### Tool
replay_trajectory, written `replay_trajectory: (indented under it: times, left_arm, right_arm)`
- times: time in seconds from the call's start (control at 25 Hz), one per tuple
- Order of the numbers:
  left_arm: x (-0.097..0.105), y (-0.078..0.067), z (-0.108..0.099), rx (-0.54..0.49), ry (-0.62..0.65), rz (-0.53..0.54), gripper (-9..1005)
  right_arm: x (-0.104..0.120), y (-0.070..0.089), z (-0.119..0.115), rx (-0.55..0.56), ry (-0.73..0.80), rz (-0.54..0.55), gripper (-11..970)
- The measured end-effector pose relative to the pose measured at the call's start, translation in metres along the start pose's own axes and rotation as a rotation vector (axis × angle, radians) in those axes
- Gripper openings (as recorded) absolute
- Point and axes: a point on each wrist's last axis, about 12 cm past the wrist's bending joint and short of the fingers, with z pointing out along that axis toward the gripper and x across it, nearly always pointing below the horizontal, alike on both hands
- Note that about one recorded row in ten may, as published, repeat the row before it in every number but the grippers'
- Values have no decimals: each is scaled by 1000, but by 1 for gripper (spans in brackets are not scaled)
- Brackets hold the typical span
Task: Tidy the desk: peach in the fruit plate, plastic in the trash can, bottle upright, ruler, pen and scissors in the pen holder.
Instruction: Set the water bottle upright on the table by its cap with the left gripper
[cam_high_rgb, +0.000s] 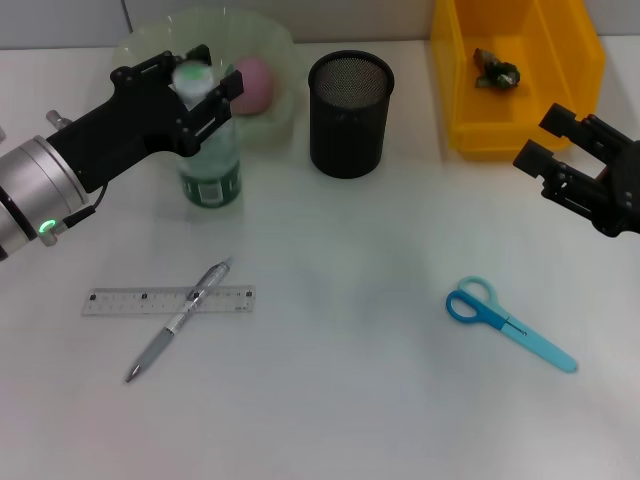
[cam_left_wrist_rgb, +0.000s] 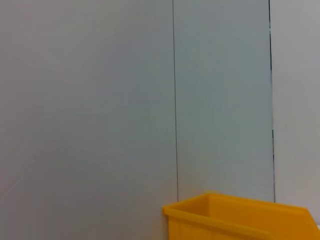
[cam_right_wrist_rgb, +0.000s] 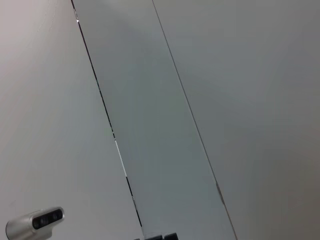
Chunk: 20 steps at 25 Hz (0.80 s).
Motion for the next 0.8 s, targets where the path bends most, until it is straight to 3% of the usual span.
replay_trajectory:
  times: [0.28, 0.72, 0.8]
  left_arm:
    - [-1, 0, 2, 11, 5, -15, 468]
    - [-8, 4, 0, -20, -50, -16, 722]
    - [-10, 6, -1, -18, -57, -7, 722]
  right_arm:
    - [0, 0, 0, 0, -1, 0, 771]
    - [-1, -1, 1, -2, -1, 3, 771]
    - [-1, -1, 1, -1, -1, 3, 771]
